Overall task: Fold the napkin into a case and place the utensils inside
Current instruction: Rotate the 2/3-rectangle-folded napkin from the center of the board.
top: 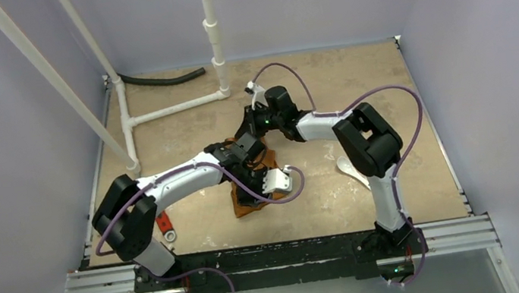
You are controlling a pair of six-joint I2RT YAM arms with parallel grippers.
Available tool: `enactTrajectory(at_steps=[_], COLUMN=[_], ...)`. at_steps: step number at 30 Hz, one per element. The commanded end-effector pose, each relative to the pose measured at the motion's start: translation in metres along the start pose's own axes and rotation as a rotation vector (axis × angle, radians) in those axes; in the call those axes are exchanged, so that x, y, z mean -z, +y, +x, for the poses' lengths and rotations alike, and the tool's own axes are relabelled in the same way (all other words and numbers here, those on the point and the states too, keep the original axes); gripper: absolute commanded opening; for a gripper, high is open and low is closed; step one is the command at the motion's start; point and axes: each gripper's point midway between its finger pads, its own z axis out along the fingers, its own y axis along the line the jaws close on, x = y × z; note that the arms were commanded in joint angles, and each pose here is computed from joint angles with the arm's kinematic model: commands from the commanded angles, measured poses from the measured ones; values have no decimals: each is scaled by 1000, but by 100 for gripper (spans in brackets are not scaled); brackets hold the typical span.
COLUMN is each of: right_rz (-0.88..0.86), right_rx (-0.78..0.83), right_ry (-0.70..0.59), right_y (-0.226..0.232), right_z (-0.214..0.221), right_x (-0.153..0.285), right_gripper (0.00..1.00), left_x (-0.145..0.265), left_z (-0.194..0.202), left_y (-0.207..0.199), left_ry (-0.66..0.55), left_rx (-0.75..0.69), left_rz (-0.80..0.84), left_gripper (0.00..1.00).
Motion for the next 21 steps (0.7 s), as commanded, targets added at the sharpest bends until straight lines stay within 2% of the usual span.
enactTrajectory(at_steps=[1, 5, 9, 14, 21], right_rz=[-206, -313, -295, -100, 125], right_rx=[86, 58, -23, -90, -241], right_ry=[35, 125, 174, 48, -147], right_y=[41, 54, 37, -11, -74], right_z=[4, 28, 50, 40, 23], right_x=[-12, -27, -40, -44, 3], right_gripper=[0, 0, 0, 0, 0], left_x=[-11, -18, -22, -22, -9], left_z=[18, 33, 49, 77, 121], left_y=[0, 0, -2, -4, 6], left_ry=[62, 117, 167, 270, 440], left_rx=[-52, -91, -122, -170, -268], left_rz=[32, 44, 39, 24, -73], left_gripper=[46, 43, 40, 35, 30])
